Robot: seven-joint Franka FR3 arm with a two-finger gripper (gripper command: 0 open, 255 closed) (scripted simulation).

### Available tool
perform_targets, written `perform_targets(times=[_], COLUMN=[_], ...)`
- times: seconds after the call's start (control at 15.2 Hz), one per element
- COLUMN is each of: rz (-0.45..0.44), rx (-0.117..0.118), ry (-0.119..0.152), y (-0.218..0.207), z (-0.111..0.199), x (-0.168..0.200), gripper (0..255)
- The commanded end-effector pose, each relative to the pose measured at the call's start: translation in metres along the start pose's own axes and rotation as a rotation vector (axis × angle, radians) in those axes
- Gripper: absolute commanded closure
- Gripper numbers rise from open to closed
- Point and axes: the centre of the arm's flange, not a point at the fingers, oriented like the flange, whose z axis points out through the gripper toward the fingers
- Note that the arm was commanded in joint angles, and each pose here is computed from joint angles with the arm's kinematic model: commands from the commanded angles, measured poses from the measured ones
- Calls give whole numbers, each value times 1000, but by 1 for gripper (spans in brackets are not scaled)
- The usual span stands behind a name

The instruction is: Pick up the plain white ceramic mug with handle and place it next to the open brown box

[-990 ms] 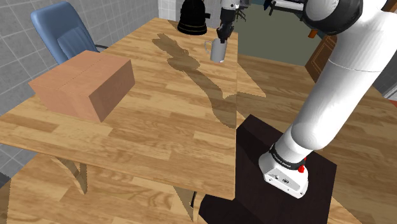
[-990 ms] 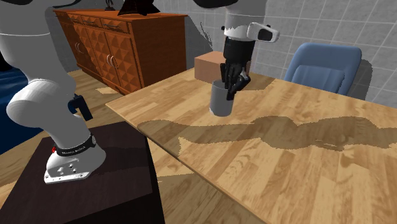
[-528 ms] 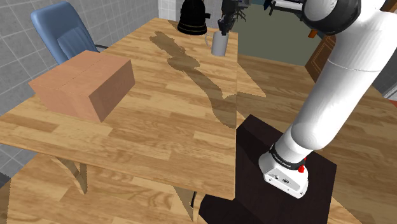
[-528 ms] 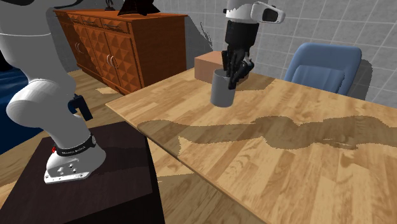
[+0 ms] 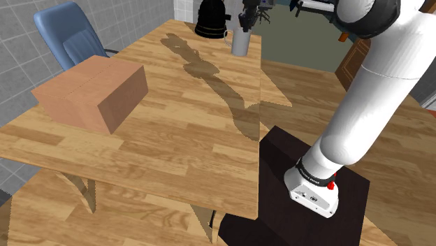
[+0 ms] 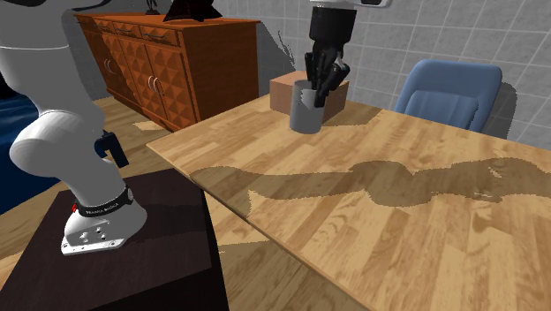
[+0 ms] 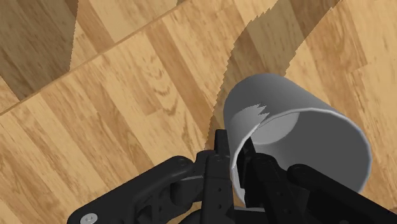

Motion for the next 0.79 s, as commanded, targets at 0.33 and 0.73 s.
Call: perform_targets(times=[0.33,0.73], rz=[1,1], rx=[0,0], ry=[0,0], y=[-88,-168], z=[-1,-1], x=[3,5], gripper=[255,255])
